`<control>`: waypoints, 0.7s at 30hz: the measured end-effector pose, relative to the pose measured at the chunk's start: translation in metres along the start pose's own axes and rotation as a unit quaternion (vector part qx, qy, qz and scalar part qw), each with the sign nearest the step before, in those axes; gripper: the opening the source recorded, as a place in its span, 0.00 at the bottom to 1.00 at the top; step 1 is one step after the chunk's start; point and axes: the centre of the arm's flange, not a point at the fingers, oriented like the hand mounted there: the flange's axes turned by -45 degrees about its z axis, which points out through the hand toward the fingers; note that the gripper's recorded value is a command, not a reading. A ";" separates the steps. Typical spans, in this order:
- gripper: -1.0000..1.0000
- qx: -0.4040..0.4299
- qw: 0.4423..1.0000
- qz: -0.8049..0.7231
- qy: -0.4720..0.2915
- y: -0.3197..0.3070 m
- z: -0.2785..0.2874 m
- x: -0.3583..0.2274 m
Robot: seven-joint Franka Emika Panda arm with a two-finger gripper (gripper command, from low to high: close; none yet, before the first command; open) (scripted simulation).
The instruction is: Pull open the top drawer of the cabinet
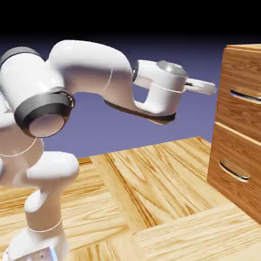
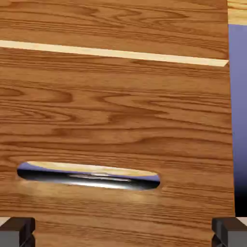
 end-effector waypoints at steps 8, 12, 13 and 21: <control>0.50 0.036 0.958 -0.281 -0.041 -0.010 0.044 0.018; 0.50 0.059 0.905 -0.417 -0.057 -0.014 0.066 0.029; 0.50 0.065 0.888 -0.450 -0.061 -0.015 0.072 0.031; 0.50 0.093 0.800 -0.588 -0.076 -0.021 0.111 0.037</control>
